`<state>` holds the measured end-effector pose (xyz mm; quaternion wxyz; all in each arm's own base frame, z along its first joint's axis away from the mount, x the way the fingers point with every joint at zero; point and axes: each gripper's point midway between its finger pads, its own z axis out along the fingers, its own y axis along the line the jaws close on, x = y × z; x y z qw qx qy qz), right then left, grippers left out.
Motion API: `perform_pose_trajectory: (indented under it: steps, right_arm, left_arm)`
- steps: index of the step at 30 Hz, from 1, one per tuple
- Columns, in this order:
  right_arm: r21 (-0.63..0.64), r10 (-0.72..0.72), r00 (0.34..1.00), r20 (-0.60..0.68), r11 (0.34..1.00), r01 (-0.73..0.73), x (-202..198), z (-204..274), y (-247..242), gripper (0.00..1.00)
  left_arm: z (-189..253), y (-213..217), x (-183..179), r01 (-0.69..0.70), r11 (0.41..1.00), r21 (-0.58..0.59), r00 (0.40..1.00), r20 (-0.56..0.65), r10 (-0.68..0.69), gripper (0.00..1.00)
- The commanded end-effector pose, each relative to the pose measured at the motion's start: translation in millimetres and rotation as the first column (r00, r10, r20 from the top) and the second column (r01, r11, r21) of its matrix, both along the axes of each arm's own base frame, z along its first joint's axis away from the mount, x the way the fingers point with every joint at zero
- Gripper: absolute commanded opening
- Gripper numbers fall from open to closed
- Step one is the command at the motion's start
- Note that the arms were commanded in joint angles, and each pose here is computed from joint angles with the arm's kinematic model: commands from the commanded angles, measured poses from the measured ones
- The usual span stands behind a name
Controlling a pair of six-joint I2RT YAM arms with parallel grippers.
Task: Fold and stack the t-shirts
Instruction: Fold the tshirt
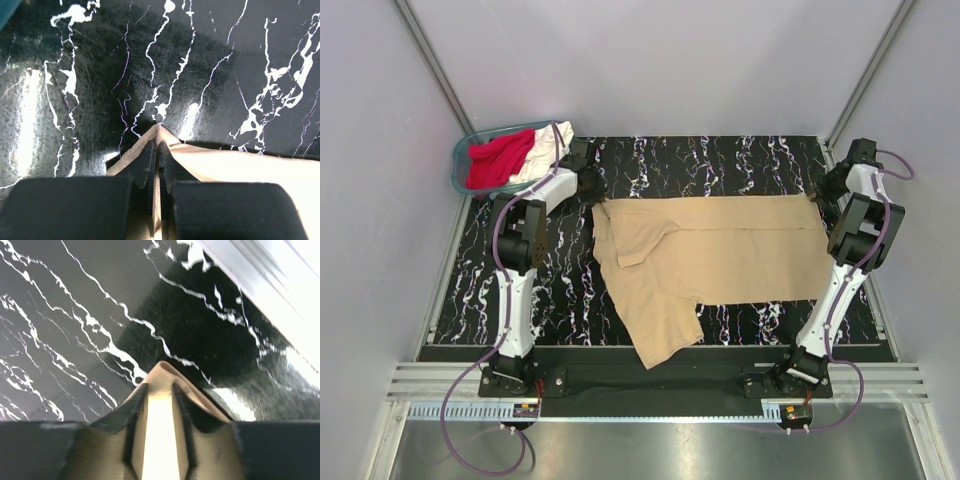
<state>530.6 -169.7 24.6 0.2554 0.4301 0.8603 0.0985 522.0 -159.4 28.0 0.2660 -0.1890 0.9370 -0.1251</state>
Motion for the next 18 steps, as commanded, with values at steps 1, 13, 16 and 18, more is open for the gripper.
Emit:
perform_pose_trajectory:
  steps: [1,13,16,18]
  right_arm:
    - [-0.032,-0.029,0.999,-0.018,0.999,0.028,5,-11,-12,0.22]
    - [-0.073,-0.137,0.991,-0.001,0.988,0.137,19,-12,-31,0.0]
    - [-0.056,-0.134,0.991,0.02,0.989,0.135,27,-10,-30,0.0]
    - [-0.047,-0.134,0.99,0.03,0.99,0.136,31,-10,-30,0.0]
  left_arm:
    - [15,9,21,-0.023,0.999,0.039,0.997,0.073,0.021,0.0]
    - [41,29,42,-0.137,0.987,0.078,0.968,0.224,0.117,0.0]
    - [48,23,57,-0.113,0.992,0.062,0.963,0.253,0.094,0.0]
    - [46,20,62,-0.105,0.993,0.057,0.963,0.254,0.088,0.0]
